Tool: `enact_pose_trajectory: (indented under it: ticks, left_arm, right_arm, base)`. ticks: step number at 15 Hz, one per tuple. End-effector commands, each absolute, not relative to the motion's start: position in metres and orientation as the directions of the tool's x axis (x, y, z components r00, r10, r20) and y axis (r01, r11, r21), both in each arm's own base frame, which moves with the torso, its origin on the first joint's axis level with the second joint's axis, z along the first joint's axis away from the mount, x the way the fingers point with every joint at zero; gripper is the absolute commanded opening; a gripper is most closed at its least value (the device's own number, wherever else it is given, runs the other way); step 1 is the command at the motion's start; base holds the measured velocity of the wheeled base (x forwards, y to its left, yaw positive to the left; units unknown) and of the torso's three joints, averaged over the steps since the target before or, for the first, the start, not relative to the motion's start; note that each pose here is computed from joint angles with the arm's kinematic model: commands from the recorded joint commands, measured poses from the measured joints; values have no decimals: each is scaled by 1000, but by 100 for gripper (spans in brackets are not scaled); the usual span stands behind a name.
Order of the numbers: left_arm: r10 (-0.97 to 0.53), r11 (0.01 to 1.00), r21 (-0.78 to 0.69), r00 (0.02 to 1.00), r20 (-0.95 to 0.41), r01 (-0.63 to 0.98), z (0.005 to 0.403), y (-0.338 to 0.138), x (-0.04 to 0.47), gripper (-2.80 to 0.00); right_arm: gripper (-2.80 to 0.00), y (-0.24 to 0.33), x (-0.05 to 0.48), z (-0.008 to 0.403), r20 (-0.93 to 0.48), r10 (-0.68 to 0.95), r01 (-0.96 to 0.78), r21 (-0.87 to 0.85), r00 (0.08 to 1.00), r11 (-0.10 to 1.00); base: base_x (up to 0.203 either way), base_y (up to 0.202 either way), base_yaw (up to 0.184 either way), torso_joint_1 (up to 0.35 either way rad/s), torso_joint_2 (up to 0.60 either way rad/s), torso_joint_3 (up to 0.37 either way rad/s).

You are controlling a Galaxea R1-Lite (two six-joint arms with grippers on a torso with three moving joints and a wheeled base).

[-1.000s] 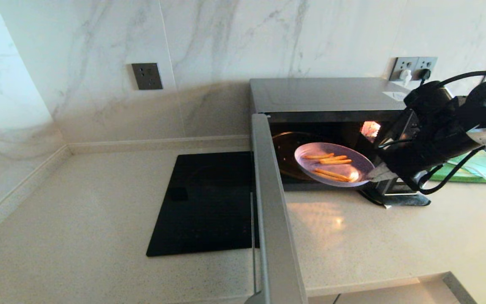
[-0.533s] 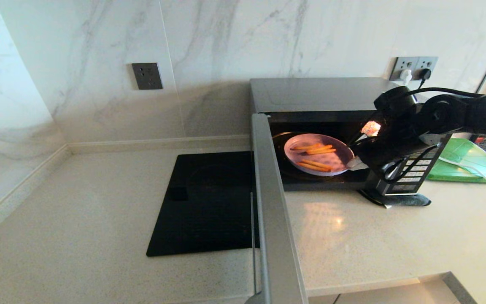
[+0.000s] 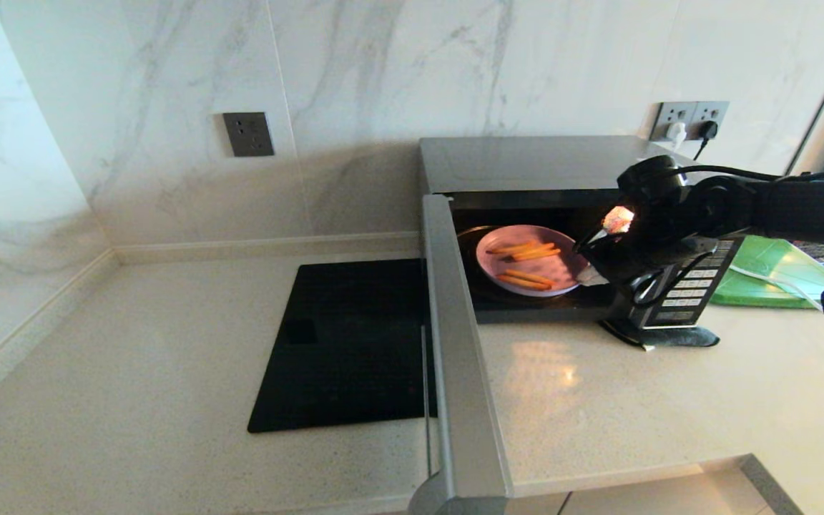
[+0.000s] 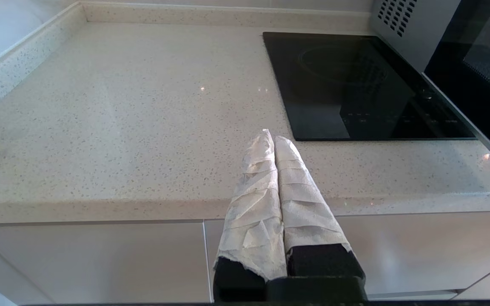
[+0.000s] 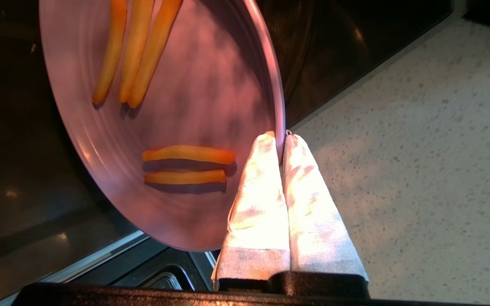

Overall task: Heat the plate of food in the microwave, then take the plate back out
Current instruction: Put the plate in the microwave oven, then close the microwave oven

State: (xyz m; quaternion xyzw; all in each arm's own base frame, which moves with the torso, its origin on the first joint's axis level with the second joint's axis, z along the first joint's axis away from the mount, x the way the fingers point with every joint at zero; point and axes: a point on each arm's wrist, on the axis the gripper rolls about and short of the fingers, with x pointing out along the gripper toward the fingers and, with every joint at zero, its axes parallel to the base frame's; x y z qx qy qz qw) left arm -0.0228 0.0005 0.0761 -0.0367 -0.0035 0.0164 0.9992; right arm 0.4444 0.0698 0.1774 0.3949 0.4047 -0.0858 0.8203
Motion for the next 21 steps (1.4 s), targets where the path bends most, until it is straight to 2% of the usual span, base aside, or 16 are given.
enact_pose_trajectory:
  ticks: [1, 12, 13, 21]
  left_arm:
    - [34, 997, -74, 999, 6, -33, 76, 1, -23, -280]
    - [34, 997, -74, 999, 5, -33, 76, 1, -23, -280]
    - [34, 997, -74, 999, 5, -33, 76, 1, -23, -280]
    - [34, 997, -74, 999, 5, -33, 76, 1, -23, -280]
  right_arm:
    - [-280, 78, 443, 174, -737, 195, 452, 577, 647, 681]
    - [-280, 88, 427, 187, -734, 213, 432, 579, 644, 691]
    - [0, 88, 428, 187, -733, 213, 431, 581, 646, 690]
    - [0, 86, 423, 192, -730, 202, 435, 580, 653, 689]
  base:
    - [0, 0, 0, 0, 0, 0]
    - [0, 0, 0, 6, 3, -3]
    - [0, 0, 0, 0, 0, 0]
    - [0, 0, 0, 0, 0, 0]
